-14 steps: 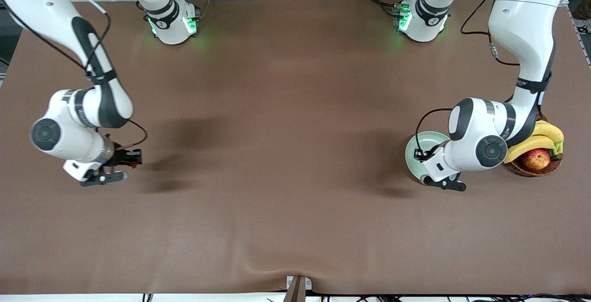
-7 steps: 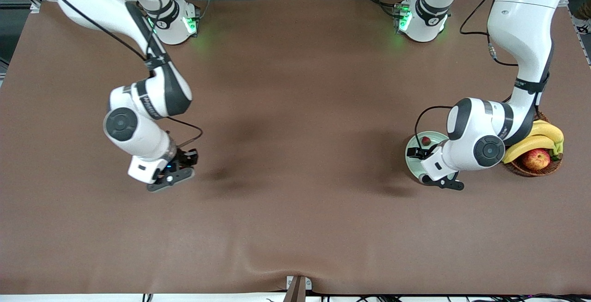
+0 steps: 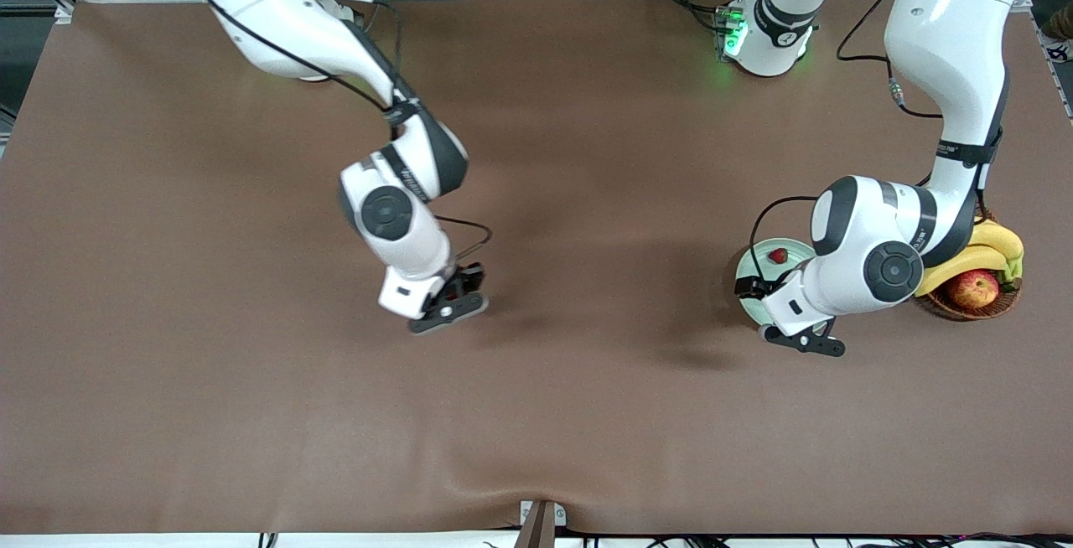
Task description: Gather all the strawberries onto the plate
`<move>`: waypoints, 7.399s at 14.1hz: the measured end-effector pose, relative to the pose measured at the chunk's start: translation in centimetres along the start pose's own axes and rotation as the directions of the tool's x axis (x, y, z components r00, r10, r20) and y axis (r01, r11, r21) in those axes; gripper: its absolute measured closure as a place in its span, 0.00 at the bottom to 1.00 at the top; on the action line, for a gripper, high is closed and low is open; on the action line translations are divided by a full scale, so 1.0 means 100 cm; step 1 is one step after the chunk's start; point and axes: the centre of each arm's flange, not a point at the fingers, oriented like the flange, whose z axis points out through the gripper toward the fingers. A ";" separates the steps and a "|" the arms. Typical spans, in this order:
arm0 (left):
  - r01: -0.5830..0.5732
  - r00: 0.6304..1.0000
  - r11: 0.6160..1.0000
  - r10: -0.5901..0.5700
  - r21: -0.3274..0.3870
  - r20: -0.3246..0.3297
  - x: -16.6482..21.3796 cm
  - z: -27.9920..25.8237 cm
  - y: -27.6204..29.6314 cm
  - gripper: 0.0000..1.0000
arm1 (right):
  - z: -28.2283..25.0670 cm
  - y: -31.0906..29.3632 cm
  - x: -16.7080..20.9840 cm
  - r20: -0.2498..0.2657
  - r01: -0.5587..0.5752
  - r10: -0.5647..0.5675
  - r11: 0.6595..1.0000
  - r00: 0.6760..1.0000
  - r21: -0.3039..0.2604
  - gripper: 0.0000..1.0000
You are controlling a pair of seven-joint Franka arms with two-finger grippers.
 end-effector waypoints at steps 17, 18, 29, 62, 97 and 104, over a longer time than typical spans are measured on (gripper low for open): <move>0.124 0.990 0.992 -0.124 -0.013 -0.064 0.010 -0.026 0.134 0.00 | -0.025 0.002 0.040 -0.096 -0.153 0.154 0.988 0.983 0.011 0.00; 0.122 0.990 0.992 -0.123 -0.019 -0.069 0.012 -0.027 0.147 0.00 | -0.042 0.026 0.044 -0.073 -0.156 0.155 0.988 0.985 -0.007 0.00; 0.080 0.965 0.988 -0.111 -0.135 -0.237 0.023 0.037 0.287 0.00 | -0.199 0.281 -0.019 0.001 -0.256 0.258 0.961 0.966 -0.101 0.00; -0.032 0.927 0.977 -0.051 -0.213 -0.372 0.009 0.125 0.368 0.66 | -0.428 0.359 -0.153 0.202 -0.352 0.360 0.933 0.911 -0.075 0.00; -0.239 0.969 0.971 0.240 0.015 -0.056 -0.038 0.056 -0.034 0.62 | -0.451 0.359 -0.147 0.148 -0.347 0.358 0.933 0.922 -0.096 0.00; -0.238 0.968 0.971 0.239 0.023 -0.079 -0.032 0.046 -0.034 0.00 | -0.451 0.359 -0.147 0.148 -0.348 0.359 0.933 0.922 -0.096 0.00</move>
